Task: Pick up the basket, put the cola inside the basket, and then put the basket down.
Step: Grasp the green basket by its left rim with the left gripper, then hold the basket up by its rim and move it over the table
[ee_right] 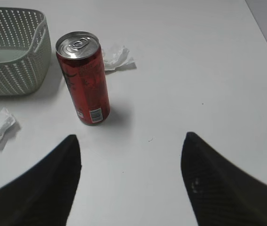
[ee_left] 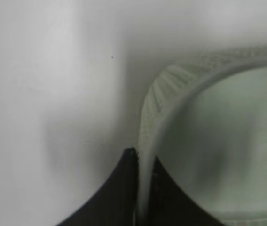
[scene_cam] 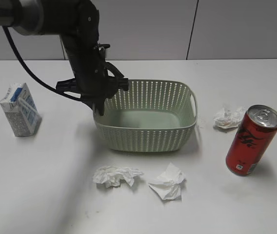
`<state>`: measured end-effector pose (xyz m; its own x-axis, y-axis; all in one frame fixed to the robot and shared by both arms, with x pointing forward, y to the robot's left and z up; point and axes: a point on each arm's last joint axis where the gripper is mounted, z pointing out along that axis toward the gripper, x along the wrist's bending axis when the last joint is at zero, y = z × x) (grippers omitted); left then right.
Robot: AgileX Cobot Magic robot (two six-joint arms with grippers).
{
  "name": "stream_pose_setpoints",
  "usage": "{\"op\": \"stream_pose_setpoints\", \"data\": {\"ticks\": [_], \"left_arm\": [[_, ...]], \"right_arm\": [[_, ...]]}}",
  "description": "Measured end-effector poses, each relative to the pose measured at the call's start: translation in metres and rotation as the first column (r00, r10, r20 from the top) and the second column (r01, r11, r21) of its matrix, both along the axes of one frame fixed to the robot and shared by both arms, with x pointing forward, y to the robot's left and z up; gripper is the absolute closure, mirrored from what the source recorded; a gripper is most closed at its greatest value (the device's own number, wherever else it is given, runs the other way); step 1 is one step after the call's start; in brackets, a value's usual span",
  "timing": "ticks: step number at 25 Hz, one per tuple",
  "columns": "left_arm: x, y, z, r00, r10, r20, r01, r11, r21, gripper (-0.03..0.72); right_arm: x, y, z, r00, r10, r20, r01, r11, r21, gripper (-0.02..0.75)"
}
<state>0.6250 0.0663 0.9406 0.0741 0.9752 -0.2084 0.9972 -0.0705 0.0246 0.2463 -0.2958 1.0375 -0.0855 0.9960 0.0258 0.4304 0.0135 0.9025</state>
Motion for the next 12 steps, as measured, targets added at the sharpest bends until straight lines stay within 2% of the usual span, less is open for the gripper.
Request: {"op": "stream_pose_setpoints", "data": {"ticks": [3,7,12], "left_arm": [[0.003,0.007,0.001,0.998,0.044,-0.043,-0.046,0.998,-0.031,0.688],[0.003,0.020,0.009,0.995,0.066,-0.075,-0.067,0.997,-0.023,0.688],[-0.001,0.029,0.045,0.996,0.083,-0.045,-0.086,0.994,-0.067,0.688]], "right_arm": [[0.000,0.000,0.000,1.000,0.000,0.000,0.000,1.000,0.000,0.217],[0.000,0.000,0.000,1.000,0.000,0.000,0.000,1.000,0.000,0.217],[0.000,0.000,0.000,1.000,0.000,0.000,0.000,1.000,0.000,0.217]]}}
